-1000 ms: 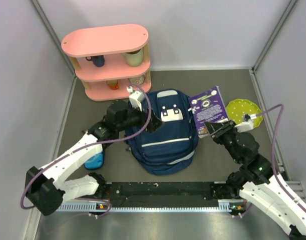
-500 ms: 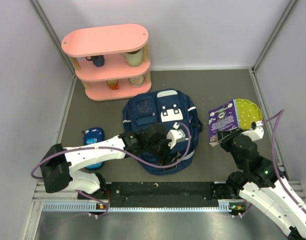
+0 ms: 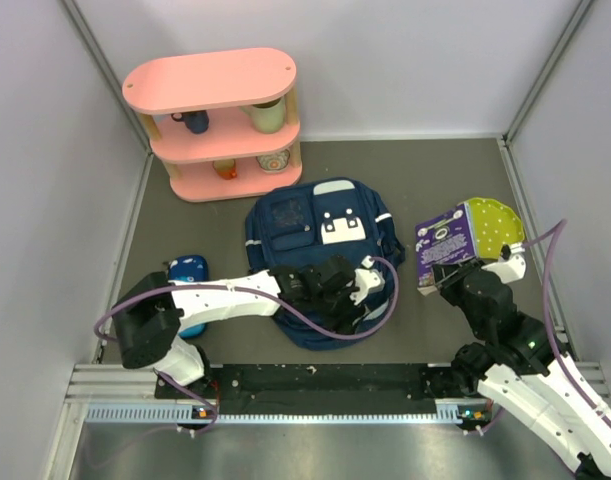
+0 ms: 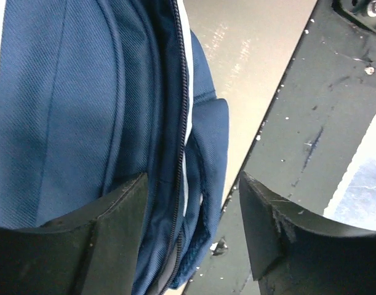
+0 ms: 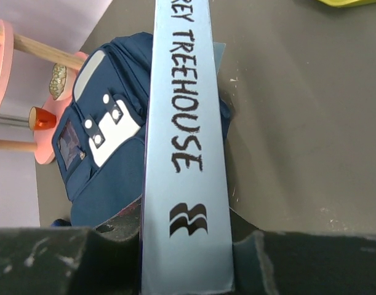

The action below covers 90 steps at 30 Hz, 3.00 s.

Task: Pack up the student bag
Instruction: Place the book in the student bag.

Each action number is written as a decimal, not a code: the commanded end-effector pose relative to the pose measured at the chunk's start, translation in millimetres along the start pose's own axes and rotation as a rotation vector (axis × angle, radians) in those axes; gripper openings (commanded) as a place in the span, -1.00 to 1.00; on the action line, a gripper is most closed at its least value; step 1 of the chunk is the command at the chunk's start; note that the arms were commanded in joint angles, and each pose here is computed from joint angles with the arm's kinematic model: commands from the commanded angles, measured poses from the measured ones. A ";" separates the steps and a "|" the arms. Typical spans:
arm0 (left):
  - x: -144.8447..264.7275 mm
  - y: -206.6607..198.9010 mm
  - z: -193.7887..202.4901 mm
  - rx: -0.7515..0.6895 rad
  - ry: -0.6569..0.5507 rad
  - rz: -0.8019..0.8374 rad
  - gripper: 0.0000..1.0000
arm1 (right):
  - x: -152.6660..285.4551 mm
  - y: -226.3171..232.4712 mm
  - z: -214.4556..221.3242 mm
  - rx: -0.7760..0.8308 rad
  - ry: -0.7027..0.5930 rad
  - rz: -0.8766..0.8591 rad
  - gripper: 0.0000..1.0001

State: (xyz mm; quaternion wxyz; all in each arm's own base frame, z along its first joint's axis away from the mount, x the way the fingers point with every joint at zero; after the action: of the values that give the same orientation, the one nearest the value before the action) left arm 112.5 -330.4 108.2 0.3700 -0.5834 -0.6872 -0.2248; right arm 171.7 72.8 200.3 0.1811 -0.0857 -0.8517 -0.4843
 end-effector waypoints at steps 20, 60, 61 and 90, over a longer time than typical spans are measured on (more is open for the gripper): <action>107.2 91.2 -106.5 0.141 -0.308 -0.627 -1.00 | 42.4 -1.5 -31.1 -0.083 -0.044 -0.083 -1.00; 209.4 101.7 -191.3 0.209 -0.705 -0.585 -1.00 | 5.4 117.9 120.2 -0.367 0.764 -0.612 -1.00; 209.3 101.9 -190.8 0.209 -0.705 -0.586 -1.00 | 6.6 123.3 118.9 -0.367 0.766 -0.639 -1.00; 209.9 80.2 -186.7 0.223 -0.766 -0.464 -1.00 | -125.9 99.9 177.5 -0.353 0.524 -0.210 -0.51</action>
State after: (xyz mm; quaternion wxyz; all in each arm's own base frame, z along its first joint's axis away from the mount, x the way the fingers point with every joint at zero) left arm 230.1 -314.2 309.0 0.1961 -0.3874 -0.8981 -0.0699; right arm 268.9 273.8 138.7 0.3470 0.0990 -0.6590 -0.6599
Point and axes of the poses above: each gripper's point midway between its finger pads, its own x axis back along the fingers, its own y axis along the line the jaws close on, z = x × y, the point moved 3 cm from there along x, back along the fingers, and after that the axes turned 13 degrees about -x, right-handed, at the moved point
